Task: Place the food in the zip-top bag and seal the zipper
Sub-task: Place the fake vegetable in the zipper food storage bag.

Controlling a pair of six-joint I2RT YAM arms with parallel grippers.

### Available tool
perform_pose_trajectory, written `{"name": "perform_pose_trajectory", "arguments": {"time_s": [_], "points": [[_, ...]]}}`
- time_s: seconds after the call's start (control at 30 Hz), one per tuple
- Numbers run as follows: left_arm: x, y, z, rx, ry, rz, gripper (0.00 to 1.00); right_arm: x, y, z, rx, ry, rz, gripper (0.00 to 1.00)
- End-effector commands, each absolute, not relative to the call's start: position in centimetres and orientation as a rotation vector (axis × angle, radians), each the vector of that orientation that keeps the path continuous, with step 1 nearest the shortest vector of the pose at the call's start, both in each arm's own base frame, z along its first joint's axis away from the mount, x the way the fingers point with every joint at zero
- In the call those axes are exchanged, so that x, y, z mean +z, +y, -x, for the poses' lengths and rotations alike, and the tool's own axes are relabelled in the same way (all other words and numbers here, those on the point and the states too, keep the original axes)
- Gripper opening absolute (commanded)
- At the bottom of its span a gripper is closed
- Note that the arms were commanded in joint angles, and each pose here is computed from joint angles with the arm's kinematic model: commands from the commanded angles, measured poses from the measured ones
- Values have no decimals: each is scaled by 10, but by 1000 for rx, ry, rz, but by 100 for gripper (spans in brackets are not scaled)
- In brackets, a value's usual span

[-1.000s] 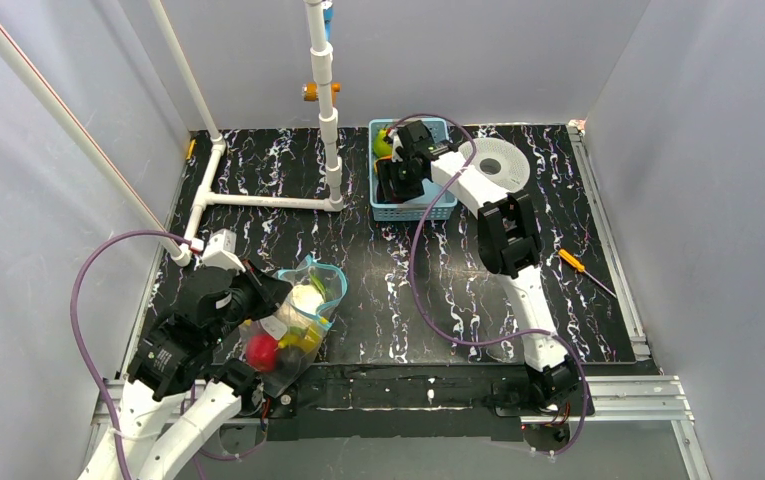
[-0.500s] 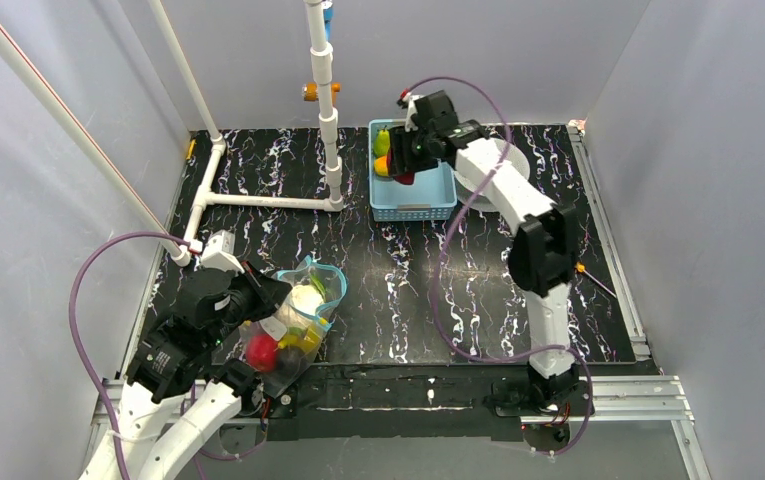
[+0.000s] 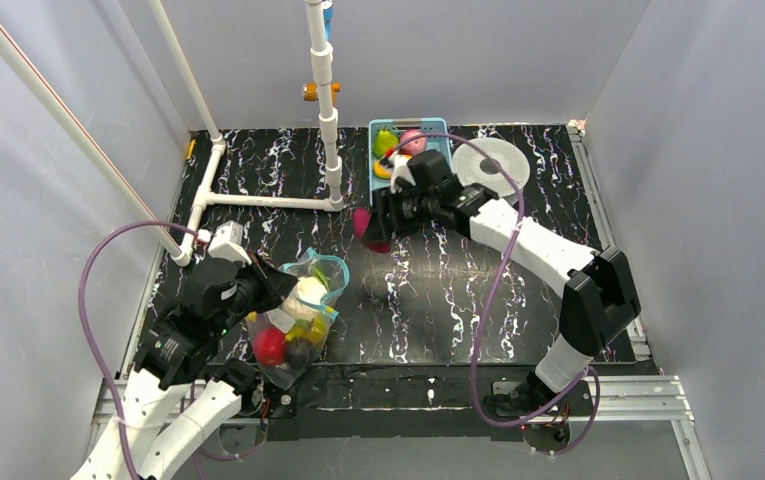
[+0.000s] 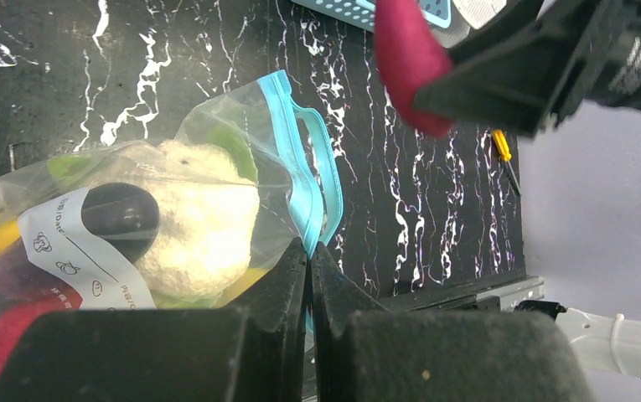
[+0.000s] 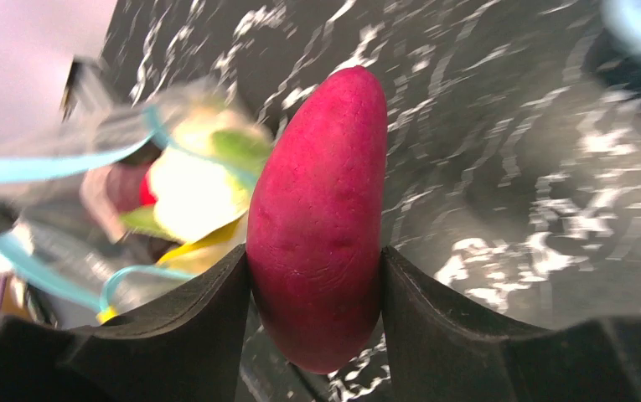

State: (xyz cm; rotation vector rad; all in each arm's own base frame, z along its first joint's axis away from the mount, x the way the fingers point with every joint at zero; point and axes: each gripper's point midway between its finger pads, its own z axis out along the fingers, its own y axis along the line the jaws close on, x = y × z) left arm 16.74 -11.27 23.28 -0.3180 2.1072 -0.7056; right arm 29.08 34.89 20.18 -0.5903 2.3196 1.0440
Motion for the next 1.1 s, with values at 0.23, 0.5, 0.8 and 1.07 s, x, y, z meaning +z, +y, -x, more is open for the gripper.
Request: {"name": "perform_pose_trajectory", "arguments": {"time_s": [0.23,0.5,0.8,1.07], "points": [[266,-144,-194,-811,2047,227,0,259,382,-208,1178,2052,909,28],[277,-158,-194,-891,2045,189,0,248,415,-179,1204,2053,1107,39],[276,-158,-192,-895,2044,188,0,238,416,-169,1218,2049,1166,48],[276,-155,-188,-878,2055,170,0,226,400,-168,1137,2034,1198,51]]}}
